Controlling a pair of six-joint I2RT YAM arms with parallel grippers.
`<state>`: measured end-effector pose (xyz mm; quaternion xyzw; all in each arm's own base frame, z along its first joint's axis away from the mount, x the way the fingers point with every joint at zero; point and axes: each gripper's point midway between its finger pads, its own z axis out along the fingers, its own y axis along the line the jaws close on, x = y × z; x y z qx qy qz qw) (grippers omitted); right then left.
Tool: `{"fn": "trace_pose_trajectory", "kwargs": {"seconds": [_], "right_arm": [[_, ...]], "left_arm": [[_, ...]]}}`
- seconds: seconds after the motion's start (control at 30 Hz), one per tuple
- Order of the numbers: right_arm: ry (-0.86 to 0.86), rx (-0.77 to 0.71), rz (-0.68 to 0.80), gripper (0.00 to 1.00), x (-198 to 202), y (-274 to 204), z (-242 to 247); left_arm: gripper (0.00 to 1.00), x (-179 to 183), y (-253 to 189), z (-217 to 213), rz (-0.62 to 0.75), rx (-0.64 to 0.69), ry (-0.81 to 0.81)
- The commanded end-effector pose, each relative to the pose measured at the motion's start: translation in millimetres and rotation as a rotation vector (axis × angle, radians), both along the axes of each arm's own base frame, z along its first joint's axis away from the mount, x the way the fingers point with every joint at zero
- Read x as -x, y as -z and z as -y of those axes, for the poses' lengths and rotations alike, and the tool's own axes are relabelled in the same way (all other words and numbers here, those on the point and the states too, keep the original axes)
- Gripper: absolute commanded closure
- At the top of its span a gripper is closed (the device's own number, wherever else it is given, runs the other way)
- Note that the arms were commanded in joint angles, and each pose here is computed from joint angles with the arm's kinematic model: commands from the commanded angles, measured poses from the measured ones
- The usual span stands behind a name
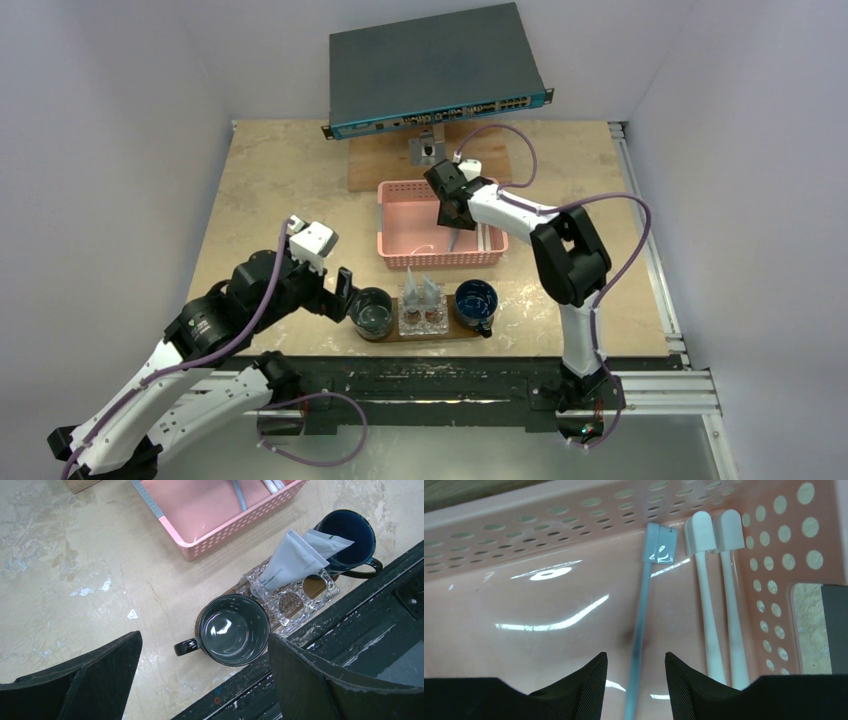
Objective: Prepare toiletry sets of a toothbrush and toothpaste on the tray
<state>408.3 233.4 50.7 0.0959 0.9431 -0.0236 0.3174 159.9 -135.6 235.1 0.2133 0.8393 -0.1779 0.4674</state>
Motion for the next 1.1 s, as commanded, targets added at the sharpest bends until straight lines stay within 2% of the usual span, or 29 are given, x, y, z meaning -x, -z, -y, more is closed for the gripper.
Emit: {"fn": "trace_pose_trajectory", "kwargs": {"seconds": [0.0,0.3,0.6,0.77,1.0,1.07], "right_arm": [[0.05,-0.066,0.074,0.52,-25.5,-18.3,-7.0],[0.061,-0.081,0.048,0.54,-37.5,-0.3,-6.5],[0.054,-0.044,0.025,0.62,-40.1,12.1,1.2],[0.041,-0.011,0.008,0.72,-36.4,18.1,6.7],[0.028,-0.016,0.006,0.98,-29.0,17.6,10.6],[0.023,-0.031,0.019,1.0,-27.8,11.5,10.3]], "left_arm": [[0.04,-6.9,-3.2,3.4,0.022,0.017,-0.013],[0.04,-7.8,-3.1,4.2,0.021,0.014,-0.012],[0.04,-8.1,-1.8,5.1,0.017,0.01,-0.009],[0.04,-8.1,-1.8,5.7,0.015,0.01,-0.007],[0.04,-7.5,-0.4,8.1,0.007,0.011,0.003],[0.04,-7.6,0.0,8.0,0.005,0.01,0.002]]}}
